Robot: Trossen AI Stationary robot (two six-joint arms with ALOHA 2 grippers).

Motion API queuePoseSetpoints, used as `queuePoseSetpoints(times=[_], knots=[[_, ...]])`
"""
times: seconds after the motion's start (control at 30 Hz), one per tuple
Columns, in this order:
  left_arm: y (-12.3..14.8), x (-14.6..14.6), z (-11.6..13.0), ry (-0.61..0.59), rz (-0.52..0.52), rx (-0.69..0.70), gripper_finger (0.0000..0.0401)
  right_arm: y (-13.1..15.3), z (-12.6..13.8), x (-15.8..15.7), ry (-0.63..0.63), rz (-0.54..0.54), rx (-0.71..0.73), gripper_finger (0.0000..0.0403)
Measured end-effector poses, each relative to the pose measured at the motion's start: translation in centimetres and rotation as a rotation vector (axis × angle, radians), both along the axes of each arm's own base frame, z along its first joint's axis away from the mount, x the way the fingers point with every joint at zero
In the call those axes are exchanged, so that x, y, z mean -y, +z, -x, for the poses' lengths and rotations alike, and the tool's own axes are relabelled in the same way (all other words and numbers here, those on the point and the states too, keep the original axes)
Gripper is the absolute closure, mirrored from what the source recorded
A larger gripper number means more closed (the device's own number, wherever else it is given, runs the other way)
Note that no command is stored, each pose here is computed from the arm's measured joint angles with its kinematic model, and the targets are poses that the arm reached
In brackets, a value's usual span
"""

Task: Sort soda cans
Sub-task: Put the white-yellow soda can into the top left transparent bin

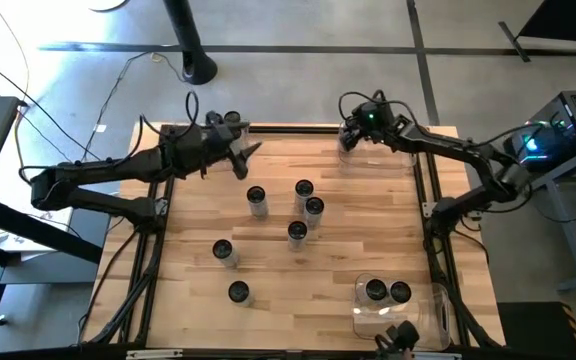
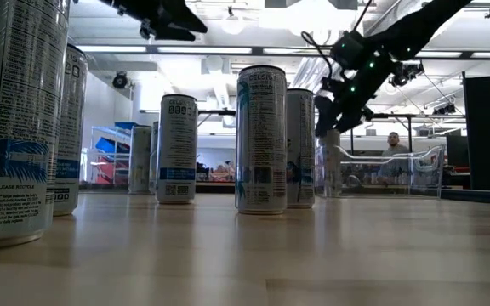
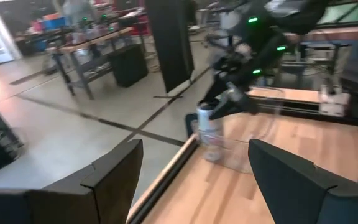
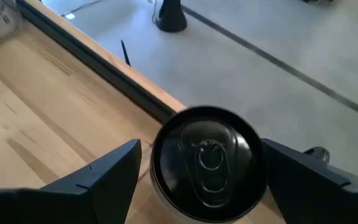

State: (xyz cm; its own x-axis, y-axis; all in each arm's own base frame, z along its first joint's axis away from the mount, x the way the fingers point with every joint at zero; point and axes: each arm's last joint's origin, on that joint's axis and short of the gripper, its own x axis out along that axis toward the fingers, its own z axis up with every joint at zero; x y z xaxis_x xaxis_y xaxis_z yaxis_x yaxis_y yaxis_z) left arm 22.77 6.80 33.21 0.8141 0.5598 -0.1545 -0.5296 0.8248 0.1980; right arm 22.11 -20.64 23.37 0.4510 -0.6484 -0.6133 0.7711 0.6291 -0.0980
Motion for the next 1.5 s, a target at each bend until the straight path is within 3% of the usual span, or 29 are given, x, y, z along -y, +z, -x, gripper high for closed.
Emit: queuePoseSetpoints(times=[0.2,0.4,0.53,0.67,0.83,0.97,1.07,1.2,1.33,1.5], knots=[[0.1,1.0,-0.3,-0.046,-0.011,0.009,0.0114,-0.4,-0.1,0.1,0.001,-0.011,-0.011,0.0094],[0.3,1.6,-0.5,-0.069,-0.012,0.022,0.0114,-0.4,-0.2,0.1,-0.001,-0.011,-0.008,0.0164],[0.1,1.9,-0.5,-0.08,-0.002,0.016,0.0114,0.0,0.0,-0.2,0.014,0.008,-0.026,0.0167],[0.1,2.3,-0.6,-0.098,-0.001,0.013,0.0114,3.3,0.2,-2.2,0.044,0.082,0.031,0.0167],[0.3,2.9,-0.7,-0.124,-0.025,0.021,0.0114,9.4,1.0,-7.6,0.117,0.217,0.166,0.0167],[0.3,3.8,-0.8,-0.162,-0.028,0.019,0.0114,13.5,2.2,-13.0,0.298,0.26,0.367,0.0167],[0.3,4.8,-0.9,-0.21,-0.062,0.006,0.0114,14.7,3.2,-16.6,0.46,0.237,0.453,0.0167],[0.4,6.8,-1.0,-0.309,-0.121,-0.014,0.0114,14.4,3.3,-21.0,0.677,0.123,0.468,0.0167],[0.7,9.3,-0.9,-0.408,-0.136,0.021,0.0114,13.1,1.4,-25.5,0.885,0.03,0.439,0.0167],[1.4,12.9,-0.8,-0.491,-0.136,0.128,0.0114,10.3,-1.5,-30.5,1.071,0.03,0.34,0.0167]])
